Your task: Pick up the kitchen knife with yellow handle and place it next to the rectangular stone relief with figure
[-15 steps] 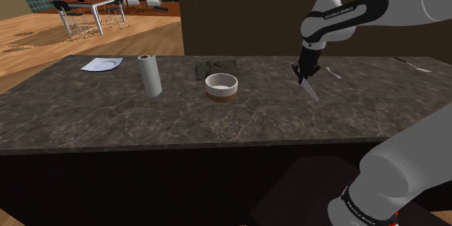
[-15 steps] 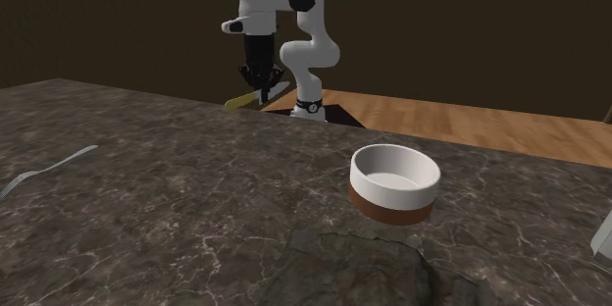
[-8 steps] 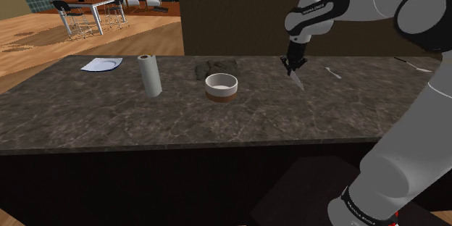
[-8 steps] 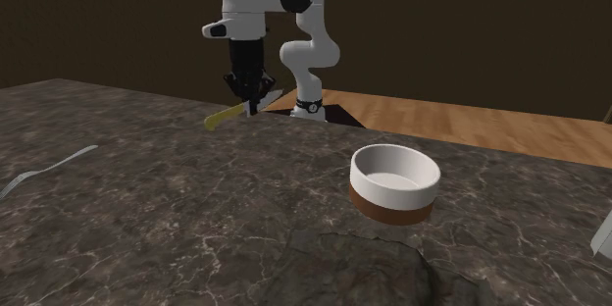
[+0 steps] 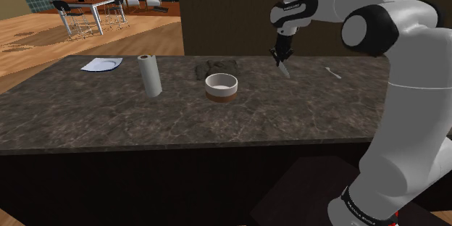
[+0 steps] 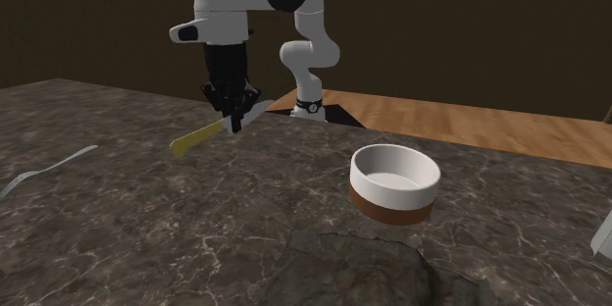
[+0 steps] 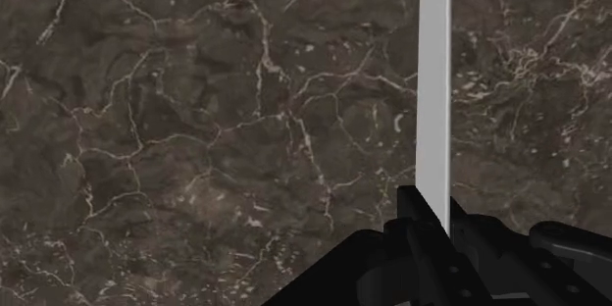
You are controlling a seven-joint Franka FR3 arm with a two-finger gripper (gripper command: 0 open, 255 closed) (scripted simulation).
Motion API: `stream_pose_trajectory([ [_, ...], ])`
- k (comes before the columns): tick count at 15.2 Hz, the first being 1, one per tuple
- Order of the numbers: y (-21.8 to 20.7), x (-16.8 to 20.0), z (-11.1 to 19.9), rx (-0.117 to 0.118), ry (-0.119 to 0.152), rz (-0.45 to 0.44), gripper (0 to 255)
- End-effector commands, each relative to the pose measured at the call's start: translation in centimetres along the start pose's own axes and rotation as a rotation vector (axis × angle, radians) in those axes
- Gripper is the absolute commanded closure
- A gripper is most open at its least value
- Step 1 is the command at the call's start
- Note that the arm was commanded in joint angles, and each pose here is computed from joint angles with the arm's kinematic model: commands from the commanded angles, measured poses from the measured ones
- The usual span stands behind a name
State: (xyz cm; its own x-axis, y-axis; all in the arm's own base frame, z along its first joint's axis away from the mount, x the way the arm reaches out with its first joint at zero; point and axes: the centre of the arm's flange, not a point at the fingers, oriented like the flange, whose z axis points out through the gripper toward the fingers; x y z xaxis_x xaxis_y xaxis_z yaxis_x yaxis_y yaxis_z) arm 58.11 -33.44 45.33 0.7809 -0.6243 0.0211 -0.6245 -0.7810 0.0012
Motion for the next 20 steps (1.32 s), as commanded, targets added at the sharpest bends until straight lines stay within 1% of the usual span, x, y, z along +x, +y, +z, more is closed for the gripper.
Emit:
stream_pose_trajectory([
  [1, -0.7, 2.4, 0.2, 0.000, 0.000, 0.000, 255],
  [3, -1.4, 5.0, 0.3, 0.000, 0.000, 0.000, 255],
  [4, -1.9, 6.9, 0.3, 0.000, 0.000, 0.000, 255],
  [20, -1.9, 6.7, 8.7, 0.000, 0.000, 0.000, 255],
])
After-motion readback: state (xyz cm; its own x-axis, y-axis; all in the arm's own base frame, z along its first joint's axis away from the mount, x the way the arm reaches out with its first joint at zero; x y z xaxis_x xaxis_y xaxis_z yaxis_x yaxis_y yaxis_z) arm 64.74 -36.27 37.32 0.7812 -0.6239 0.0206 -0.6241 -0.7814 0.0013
